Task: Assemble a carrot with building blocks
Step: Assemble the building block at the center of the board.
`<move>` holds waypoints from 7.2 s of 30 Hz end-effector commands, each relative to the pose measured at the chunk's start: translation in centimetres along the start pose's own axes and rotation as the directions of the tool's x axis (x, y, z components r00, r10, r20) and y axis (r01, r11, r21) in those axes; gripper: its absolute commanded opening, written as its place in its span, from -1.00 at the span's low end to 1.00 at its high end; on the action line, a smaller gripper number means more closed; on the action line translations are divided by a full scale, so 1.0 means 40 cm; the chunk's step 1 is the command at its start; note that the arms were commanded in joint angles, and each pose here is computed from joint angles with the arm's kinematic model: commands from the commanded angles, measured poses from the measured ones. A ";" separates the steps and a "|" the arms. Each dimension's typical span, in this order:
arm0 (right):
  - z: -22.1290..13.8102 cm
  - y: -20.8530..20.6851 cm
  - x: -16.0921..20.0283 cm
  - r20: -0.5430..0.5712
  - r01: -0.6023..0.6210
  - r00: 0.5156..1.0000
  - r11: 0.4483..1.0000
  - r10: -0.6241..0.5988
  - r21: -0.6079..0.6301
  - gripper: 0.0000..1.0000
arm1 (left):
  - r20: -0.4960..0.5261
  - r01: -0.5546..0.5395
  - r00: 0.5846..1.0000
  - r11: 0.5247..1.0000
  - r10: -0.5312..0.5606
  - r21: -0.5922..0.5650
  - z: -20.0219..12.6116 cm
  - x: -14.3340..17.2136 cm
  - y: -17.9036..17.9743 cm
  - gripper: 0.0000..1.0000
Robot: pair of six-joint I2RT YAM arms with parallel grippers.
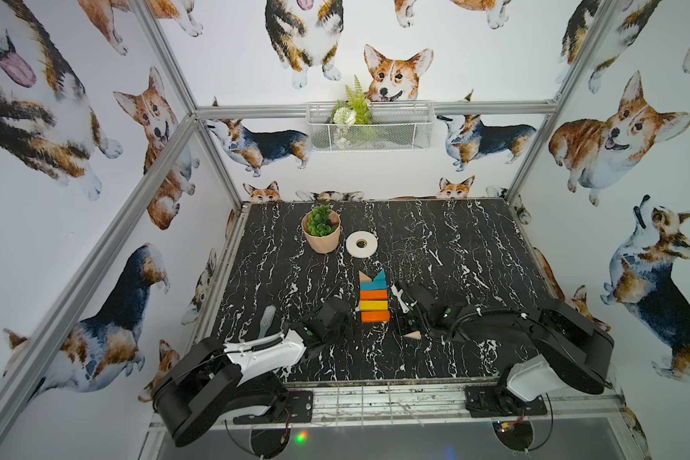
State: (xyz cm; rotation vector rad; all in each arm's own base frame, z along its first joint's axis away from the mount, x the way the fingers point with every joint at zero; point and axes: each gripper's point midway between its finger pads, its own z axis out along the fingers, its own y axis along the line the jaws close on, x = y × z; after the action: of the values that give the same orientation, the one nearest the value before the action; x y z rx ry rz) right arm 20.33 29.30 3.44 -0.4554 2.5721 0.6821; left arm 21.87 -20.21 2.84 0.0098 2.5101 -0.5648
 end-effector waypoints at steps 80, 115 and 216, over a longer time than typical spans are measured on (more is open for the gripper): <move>-0.232 -0.228 0.094 0.082 -0.163 0.986 0.939 0.145 0.302 -0.12 | 0.001 0.011 1.000 0.999 -0.011 0.042 -0.021 0.020 -0.006 -0.57; -0.115 -0.223 0.017 0.069 -0.131 0.991 0.965 0.119 0.228 -0.07 | -0.024 -0.015 1.000 0.998 0.016 0.059 0.020 0.049 -0.050 -0.48; 0.036 0.028 0.021 0.106 -0.120 0.988 0.990 0.112 0.068 -0.38 | -0.023 -0.008 1.000 0.990 0.012 0.143 -0.030 0.094 -0.075 -0.60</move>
State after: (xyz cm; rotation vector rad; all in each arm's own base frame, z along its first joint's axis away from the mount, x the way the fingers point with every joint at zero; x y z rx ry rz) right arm 19.56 31.03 2.65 -0.2864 2.5199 0.6481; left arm 17.33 -22.46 2.41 0.1044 2.5098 -0.7203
